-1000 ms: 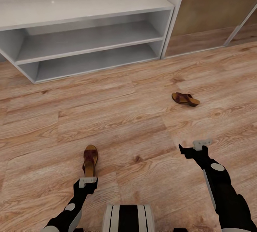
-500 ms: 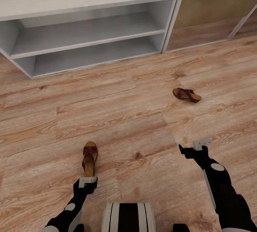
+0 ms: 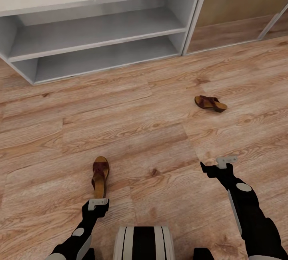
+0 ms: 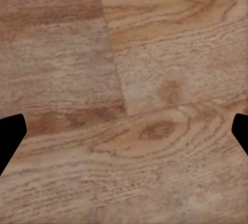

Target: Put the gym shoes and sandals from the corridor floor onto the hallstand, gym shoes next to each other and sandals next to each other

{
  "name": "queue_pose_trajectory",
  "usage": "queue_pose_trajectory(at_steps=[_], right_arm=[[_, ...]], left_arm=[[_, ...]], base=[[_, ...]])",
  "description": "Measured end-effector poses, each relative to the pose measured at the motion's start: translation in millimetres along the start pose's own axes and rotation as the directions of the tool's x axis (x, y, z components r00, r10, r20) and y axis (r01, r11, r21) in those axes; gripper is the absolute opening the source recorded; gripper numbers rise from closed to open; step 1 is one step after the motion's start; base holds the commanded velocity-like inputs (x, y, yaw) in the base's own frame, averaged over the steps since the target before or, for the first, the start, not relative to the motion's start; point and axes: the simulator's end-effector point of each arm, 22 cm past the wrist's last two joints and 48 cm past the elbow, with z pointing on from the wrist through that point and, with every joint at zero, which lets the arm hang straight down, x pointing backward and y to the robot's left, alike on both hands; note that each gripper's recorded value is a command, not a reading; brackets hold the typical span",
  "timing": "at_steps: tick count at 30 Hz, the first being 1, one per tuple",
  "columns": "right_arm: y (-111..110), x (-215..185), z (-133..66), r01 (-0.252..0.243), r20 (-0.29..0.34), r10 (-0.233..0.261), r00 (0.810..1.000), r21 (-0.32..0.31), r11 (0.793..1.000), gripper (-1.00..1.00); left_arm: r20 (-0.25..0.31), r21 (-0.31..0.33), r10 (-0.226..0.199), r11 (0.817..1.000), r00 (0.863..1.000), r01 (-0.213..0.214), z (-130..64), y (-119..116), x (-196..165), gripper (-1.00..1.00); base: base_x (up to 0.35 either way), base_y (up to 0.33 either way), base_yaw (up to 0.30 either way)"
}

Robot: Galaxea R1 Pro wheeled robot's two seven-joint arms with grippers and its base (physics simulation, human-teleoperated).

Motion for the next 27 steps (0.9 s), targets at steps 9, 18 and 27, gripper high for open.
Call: queue_pose_trajectory(at_steps=[9,18,27], right_arm=[[-0.1,0.0,-0.1,0.001,0.0,-0.001,1.0,0.0,1.0,1.0],[-0.1,0.2,-0.1,0.001,0.0,-0.001,1.0,0.0,1.0,1.0],[-0.1,0.1,0.0,0.001,0.0,-0.001,1.0,0.0,1.0,1.0]], left_arm=[[0.003,0.0,0.001,1.0,1.0,-0.001,-0.1,0.0,-0.5,1.0],[0.003,0.0,0.001,1.0,1.0,-0.001,-0.1,0.2,-0.4,1.0],[0.002,-0.004,-0.002,1.0,1.0,0.002,0.0,1.6,-0.4,1.0]], base=[[0.032,0.0,0.0],[0.101,0.0,0.0],[0.012,0.0,0.0]])
